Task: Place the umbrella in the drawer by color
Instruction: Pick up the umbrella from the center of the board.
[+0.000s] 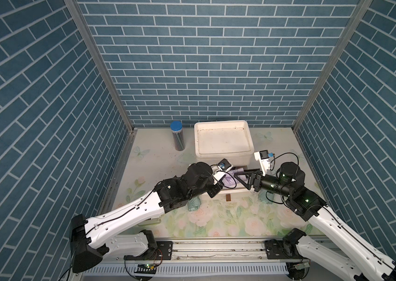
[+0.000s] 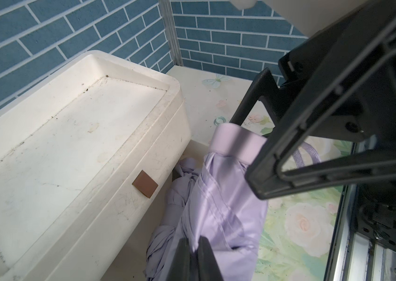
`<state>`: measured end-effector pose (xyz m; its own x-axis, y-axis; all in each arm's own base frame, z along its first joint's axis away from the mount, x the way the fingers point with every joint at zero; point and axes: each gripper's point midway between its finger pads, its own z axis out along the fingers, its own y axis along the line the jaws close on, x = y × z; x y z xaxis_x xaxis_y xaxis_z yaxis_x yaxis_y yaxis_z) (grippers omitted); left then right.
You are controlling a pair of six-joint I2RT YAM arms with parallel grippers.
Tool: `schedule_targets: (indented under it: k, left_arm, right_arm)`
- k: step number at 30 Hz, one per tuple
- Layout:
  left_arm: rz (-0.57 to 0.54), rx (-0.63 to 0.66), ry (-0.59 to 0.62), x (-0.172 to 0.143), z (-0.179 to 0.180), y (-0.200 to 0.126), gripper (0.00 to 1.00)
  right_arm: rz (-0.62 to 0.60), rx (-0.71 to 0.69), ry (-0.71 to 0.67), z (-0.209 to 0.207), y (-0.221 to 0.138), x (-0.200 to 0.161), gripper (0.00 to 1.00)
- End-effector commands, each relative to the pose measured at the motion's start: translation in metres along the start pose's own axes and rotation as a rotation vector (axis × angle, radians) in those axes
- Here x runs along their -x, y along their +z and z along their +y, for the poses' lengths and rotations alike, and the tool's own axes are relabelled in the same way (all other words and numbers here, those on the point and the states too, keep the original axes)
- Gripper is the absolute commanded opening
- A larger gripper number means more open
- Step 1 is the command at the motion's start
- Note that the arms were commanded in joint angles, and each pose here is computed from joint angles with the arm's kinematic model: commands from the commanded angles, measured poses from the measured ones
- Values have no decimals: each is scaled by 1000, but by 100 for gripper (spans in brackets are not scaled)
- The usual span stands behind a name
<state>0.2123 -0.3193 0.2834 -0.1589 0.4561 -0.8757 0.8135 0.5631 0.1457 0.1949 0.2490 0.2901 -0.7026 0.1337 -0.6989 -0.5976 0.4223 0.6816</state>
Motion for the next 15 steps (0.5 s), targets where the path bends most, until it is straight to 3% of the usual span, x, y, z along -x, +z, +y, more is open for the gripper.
schedule_targets:
  k: [1, 10, 11, 13, 15]
  left_arm:
    - [-67, 10, -9, 16, 2, -1, 0]
    - [-52, 40, -25, 11, 7, 2, 0]
    - [-50, 55, -30, 10, 9, 3, 7]
    - [-53, 78, -44, 10, 13, 4, 33]
    - [-63, 80, -55, 12, 13, 4, 46]
  right_arm:
    - [14, 104, -23, 20, 0, -1, 64]
    - [40, 103, -18, 15, 7, -4, 36]
    - [42, 107, -17, 16, 8, -5, 30]
    - [43, 114, -22, 18, 8, -4, 18]
    - [43, 124, -26, 20, 8, -3, 3]
